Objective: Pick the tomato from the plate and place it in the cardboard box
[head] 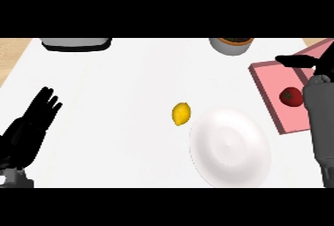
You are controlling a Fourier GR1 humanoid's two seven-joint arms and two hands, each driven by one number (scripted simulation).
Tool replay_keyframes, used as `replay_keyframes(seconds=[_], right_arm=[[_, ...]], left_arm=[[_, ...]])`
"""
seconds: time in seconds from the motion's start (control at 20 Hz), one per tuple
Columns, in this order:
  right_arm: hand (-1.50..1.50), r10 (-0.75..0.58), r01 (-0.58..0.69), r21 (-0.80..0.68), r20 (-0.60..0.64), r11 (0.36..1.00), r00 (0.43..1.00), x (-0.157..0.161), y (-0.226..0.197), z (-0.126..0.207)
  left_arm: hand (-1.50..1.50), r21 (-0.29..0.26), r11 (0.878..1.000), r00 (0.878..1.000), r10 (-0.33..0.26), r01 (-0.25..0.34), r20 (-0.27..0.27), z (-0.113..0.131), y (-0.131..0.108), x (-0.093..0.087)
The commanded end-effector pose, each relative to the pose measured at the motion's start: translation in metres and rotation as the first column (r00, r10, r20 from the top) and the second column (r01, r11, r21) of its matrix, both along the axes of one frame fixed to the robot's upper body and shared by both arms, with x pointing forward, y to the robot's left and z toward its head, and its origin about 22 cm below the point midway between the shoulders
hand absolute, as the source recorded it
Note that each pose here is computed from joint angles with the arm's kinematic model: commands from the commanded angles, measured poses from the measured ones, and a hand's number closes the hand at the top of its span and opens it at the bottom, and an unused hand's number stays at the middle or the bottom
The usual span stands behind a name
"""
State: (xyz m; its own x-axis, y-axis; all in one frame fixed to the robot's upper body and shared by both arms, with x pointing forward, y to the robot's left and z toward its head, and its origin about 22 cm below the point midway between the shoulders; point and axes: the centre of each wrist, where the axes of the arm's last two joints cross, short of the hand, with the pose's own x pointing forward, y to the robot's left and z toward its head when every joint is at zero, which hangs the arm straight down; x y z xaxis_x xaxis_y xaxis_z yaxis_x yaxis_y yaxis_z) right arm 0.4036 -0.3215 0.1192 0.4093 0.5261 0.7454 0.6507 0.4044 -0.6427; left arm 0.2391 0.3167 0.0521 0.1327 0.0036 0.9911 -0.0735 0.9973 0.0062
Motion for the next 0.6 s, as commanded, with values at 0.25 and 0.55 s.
replay_keyframes(seconds=[0.25, 0.55], right_arm=[[-1.5, -0.11, 0.087, 0.12, 0.203, 0.989, 0.973, -0.067, -0.06, 0.0], [-1.5, -0.084, 0.04, 0.164, 0.27, 0.986, 0.959, -0.132, -0.084, 0.003]], left_arm=[[0.0, -0.002, 1.0, 1.0, 0.005, -0.005, -0.01, 0.003, 0.0, 0.001], [0.0, 0.002, 1.0, 1.0, 0.012, -0.012, -0.015, -0.005, -0.003, 0.0]])
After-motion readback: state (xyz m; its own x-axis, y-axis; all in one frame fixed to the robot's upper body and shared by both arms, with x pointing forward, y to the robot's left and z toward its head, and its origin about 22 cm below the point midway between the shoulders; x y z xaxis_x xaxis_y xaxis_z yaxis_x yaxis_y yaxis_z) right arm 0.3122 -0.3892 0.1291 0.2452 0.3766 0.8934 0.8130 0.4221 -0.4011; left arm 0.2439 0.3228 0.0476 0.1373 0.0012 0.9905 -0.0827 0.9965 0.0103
